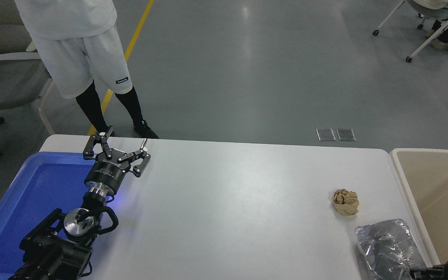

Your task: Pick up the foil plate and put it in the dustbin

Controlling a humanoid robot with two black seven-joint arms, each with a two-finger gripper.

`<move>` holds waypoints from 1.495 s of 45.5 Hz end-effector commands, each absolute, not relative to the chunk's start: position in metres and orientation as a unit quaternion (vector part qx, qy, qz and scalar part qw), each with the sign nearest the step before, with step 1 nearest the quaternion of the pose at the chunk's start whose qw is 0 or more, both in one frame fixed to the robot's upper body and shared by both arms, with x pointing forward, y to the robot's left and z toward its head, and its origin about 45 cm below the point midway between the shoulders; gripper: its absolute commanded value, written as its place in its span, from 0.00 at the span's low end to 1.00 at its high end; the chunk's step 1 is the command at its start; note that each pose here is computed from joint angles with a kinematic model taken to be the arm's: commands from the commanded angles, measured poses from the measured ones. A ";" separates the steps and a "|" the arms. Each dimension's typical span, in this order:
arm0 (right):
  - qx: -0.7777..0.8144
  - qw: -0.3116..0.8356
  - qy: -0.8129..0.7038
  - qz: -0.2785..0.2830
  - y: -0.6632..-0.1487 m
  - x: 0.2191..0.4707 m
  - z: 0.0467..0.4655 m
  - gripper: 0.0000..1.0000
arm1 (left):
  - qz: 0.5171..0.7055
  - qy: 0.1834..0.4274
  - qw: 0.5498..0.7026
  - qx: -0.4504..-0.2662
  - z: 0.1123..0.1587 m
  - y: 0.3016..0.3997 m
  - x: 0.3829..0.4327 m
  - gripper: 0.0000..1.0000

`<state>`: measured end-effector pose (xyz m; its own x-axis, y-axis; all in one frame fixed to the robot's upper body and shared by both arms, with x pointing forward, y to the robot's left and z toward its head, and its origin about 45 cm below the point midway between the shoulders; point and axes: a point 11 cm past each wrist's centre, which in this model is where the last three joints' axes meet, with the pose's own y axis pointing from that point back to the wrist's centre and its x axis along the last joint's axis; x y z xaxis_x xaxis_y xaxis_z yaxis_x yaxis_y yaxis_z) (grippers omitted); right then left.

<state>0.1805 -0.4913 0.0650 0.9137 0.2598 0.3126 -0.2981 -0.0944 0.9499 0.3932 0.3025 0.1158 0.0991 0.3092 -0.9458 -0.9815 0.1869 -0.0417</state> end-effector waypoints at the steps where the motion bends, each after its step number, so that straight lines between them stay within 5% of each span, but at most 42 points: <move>1: 0.714 0.669 -0.027 0.204 -0.499 0.181 0.084 0.00 | 0.509 0.438 0.634 -0.384 0.1157 0.3022 0.3932 0.99; 12: 0.750 0.625 -0.014 0.217 -0.493 0.171 0.115 0.00 | 0.509 0.438 0.634 -0.384 0.1157 0.3022 0.3932 0.99; 22: 0.770 0.615 -0.040 0.166 -0.485 0.174 0.159 0.00 | 0.509 0.438 0.634 -0.384 0.1157 0.3022 0.3932 0.99; 39: 0.766 0.628 -0.045 0.130 -0.482 0.228 0.227 0.00 | 0.509 0.438 0.634 -0.384 0.1157 0.3022 0.3932 0.99; 68: 0.732 0.655 0.053 0.181 -0.403 0.326 0.317 0.00 | 0.509 0.437 0.635 -0.383 0.1159 0.3029 0.3932 0.99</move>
<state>0.2956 -0.4377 0.2781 0.9490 0.2276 0.2182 -0.1810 -0.1737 0.9680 0.3932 0.3023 0.1158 0.0993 0.3094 -0.9457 -0.9812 0.1887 -0.0413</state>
